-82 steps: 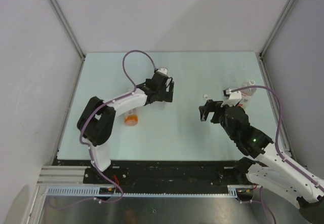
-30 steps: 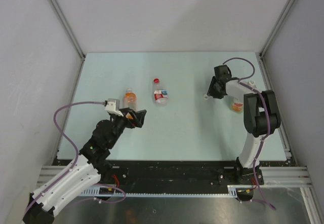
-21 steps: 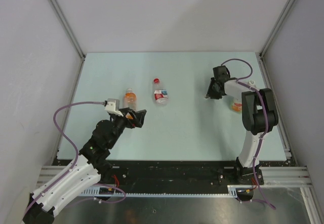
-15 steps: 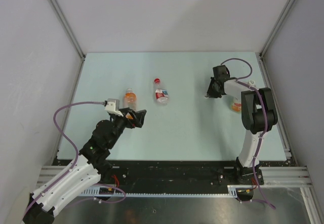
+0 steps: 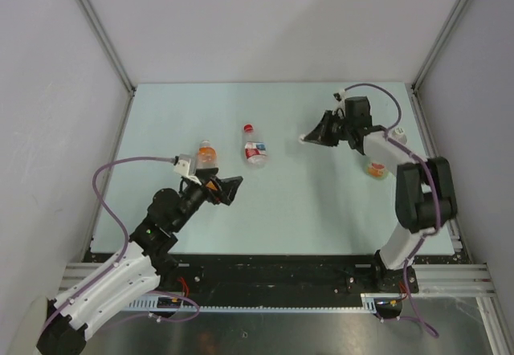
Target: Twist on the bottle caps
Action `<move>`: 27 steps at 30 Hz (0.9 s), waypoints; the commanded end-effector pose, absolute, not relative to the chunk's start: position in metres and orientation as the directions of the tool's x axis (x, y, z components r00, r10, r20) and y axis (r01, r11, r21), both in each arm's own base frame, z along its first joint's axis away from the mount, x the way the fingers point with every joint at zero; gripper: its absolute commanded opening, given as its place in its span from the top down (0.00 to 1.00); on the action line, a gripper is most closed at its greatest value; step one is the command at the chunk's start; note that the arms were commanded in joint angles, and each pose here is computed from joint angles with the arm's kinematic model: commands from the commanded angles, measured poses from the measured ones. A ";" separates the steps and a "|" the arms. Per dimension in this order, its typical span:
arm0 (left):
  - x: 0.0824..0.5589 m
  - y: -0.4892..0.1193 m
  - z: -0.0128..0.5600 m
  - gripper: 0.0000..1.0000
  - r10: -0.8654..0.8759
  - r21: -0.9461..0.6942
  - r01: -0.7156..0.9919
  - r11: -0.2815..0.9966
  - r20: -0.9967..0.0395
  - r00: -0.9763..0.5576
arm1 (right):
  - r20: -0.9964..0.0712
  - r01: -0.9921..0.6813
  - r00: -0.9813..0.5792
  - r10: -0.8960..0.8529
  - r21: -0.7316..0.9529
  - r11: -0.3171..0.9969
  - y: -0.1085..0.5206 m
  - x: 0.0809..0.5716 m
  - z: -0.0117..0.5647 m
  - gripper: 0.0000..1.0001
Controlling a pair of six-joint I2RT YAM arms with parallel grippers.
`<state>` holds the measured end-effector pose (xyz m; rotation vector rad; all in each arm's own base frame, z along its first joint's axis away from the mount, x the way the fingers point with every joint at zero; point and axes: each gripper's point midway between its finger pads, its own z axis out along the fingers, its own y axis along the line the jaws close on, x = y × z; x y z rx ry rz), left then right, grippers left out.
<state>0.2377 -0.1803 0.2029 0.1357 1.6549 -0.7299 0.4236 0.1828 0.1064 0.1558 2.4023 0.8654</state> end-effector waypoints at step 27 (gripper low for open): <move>0.157 -0.270 0.346 0.21 -0.492 -0.093 0.942 0.323 -0.866 0.084 | -0.328 -0.400 -0.914 0.240 0.829 -0.391 0.313 0.181 0.346 1.00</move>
